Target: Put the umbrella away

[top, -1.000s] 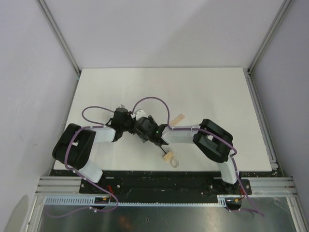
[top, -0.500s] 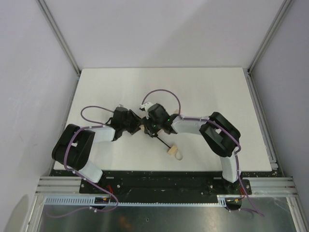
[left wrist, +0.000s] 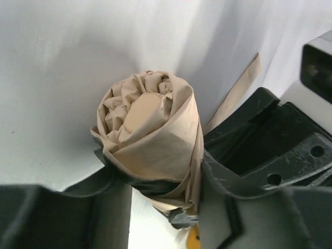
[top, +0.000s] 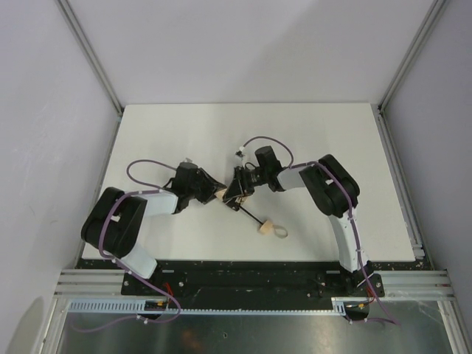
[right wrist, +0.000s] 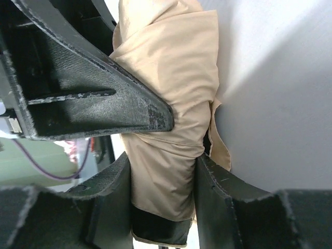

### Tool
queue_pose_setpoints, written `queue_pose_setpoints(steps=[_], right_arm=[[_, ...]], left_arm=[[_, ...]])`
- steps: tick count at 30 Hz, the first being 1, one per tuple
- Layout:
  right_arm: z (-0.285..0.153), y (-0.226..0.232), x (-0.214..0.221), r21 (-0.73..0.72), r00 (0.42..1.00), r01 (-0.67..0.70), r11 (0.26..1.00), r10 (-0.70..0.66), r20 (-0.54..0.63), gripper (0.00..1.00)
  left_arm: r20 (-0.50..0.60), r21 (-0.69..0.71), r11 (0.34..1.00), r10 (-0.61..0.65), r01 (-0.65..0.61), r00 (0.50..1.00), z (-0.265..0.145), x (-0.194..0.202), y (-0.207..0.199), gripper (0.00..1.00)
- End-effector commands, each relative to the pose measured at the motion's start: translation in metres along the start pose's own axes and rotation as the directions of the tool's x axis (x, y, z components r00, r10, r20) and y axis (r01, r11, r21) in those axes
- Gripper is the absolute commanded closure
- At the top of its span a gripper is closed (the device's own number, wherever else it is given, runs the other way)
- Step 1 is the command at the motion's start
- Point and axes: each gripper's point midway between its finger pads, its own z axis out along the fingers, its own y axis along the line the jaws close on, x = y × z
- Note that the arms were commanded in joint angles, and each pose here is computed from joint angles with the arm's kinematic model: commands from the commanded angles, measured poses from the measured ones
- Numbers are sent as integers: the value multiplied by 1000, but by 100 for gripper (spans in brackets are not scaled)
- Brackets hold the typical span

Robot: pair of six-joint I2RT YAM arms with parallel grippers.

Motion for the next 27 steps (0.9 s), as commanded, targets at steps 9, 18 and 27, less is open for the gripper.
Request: queue_pose_setpoints(steps=[9,18,27], right_arm=[[-19,-20,1,81,993,-117,990,116,16,58],[-45,-15,-28,574,964,180,799,-259,57,11],[-27,6,-23,830,806,409,380,-577,-133,15]], left_arm=[[-209,-298,950,26,-89,978,-11,59,97,94],[-210,-293,954,6,-69,978,-13,61,95,100],[-223,-328,944,-28,-48,975,-16,65,101,100]])
